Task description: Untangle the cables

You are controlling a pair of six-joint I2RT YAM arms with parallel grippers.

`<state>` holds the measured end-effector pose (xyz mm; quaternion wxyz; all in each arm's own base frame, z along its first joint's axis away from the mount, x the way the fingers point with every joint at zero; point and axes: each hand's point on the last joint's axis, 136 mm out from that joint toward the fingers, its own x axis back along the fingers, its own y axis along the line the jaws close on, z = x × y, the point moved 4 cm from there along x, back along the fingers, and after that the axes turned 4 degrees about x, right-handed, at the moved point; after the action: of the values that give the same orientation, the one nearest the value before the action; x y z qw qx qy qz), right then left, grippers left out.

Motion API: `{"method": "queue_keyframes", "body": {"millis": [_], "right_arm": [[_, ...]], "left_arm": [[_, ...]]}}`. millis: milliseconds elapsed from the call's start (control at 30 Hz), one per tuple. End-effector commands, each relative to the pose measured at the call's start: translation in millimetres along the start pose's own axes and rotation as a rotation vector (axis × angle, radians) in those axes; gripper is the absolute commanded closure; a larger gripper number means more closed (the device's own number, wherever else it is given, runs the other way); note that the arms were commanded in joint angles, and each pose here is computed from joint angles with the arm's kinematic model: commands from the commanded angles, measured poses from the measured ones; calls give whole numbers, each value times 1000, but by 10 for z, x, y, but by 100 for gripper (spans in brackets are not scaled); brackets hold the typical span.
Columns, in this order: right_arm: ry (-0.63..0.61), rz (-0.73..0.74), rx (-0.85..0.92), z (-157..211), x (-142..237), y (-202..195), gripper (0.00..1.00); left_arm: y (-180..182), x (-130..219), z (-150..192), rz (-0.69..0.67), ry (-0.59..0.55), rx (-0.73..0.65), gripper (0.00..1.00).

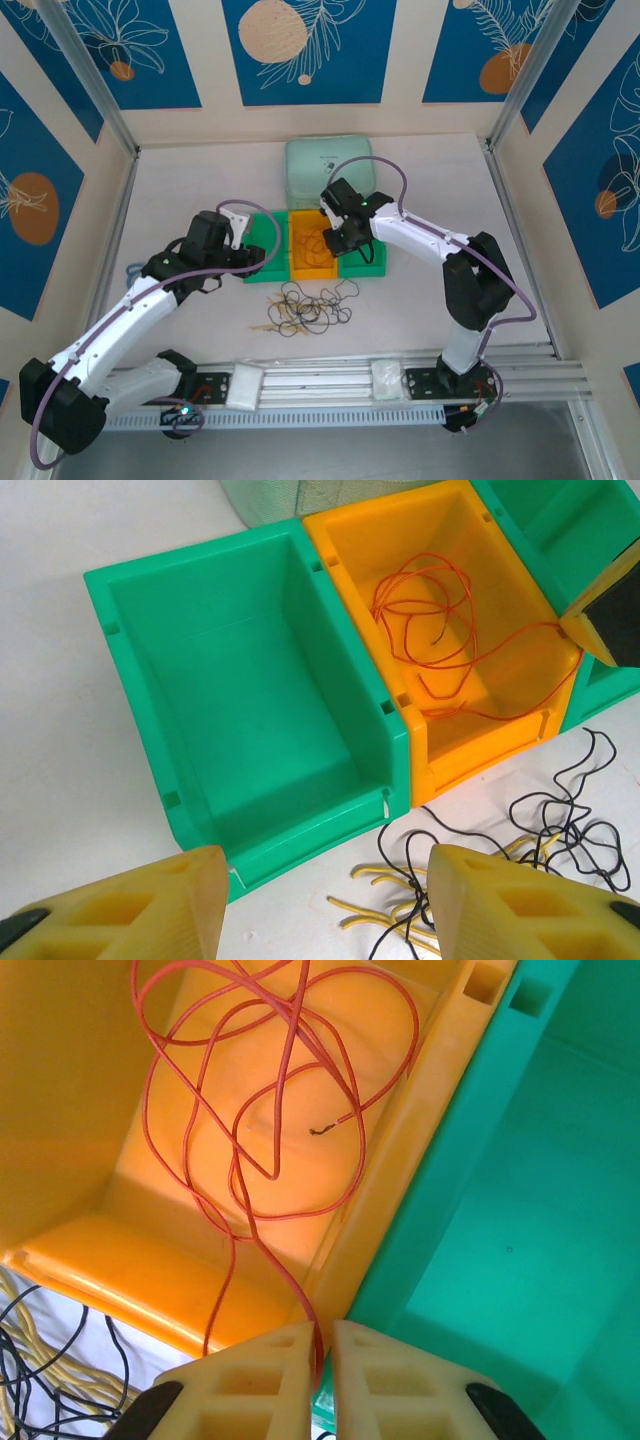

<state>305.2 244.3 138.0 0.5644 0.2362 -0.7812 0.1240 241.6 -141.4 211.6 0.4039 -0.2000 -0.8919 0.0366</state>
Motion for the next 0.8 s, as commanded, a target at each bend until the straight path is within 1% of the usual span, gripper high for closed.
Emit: {"method": "queue_keyframes", "body": {"millis": [0, 300, 567, 767], "right_arm": [[39, -32, 18, 30, -38, 107, 88], [14, -33, 50, -16, 12, 159, 92], [-31, -78, 77, -116, 62, 273, 100], [-79, -130, 69, -245, 71, 358, 100]], "left_arm": [[15, 15, -28, 7, -20, 4, 45], [12, -3, -33, 9, -18, 2, 45], [8, -21, -41, 10, -15, 2, 45], [12, -28, -48, 8, -17, 2, 45]]}}
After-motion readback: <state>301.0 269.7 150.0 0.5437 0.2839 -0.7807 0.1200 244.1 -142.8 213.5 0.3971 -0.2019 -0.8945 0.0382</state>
